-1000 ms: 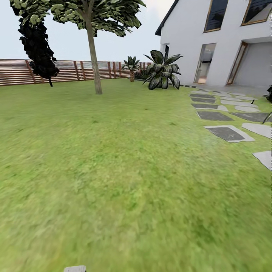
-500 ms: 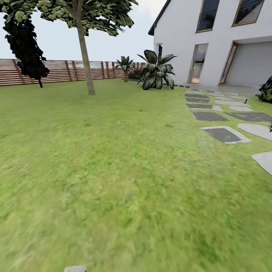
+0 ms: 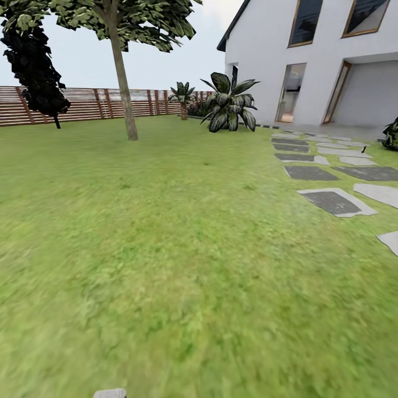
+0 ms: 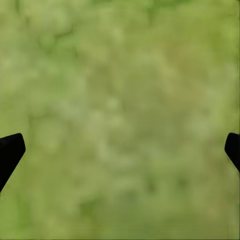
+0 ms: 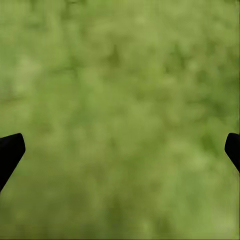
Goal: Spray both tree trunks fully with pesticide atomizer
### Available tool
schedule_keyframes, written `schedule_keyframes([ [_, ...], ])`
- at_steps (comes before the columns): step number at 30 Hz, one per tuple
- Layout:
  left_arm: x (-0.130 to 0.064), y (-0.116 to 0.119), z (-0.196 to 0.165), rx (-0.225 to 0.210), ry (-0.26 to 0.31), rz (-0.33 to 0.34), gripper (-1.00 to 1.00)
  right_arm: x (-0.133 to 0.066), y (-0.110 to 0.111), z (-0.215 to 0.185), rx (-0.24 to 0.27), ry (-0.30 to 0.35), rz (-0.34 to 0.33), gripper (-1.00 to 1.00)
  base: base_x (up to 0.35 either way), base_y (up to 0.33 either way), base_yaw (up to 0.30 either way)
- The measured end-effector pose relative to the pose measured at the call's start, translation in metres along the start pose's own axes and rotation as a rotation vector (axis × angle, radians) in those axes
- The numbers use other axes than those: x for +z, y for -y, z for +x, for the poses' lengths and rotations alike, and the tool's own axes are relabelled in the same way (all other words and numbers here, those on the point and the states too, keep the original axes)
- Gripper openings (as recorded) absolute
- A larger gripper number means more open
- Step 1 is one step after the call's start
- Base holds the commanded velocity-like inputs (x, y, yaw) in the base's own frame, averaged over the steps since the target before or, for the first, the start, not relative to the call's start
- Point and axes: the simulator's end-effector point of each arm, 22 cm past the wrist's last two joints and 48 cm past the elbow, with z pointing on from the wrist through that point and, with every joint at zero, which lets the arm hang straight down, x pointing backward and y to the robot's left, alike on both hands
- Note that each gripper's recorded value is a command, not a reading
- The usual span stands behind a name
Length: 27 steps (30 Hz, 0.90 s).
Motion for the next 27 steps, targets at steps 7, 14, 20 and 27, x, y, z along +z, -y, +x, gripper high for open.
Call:
schedule_keyframes([
  [7,0.0000,-0.0003,0.0000,0.000,0.000,0.000,1.00,0.0000,0.0000,0.0001,0.000,0.000,0.000,1.00,0.343,0.000,-0.090],
  [14,0.0000,-0.0005,0.0000,0.000,0.000,-0.001,1.00,0.0000,0.0000,0.0000,0.000,0.000,0.000,1.00,0.343,0.000,-0.277],
  [20,0.0000,-0.0005,0.0000,0.000,0.000,0.000,1.00,0.0000,0.0000,-0.0002,0.000,0.000,0.000,1.00,0.343,0.000,-0.240],
  [27,0.0000,-0.0005,0.0000,0.000,0.000,0.000,1.00,0.0000,0.0000,-0.0002,0.000,0.001,0.000,1.00,0.343,0.000,-0.026],
])
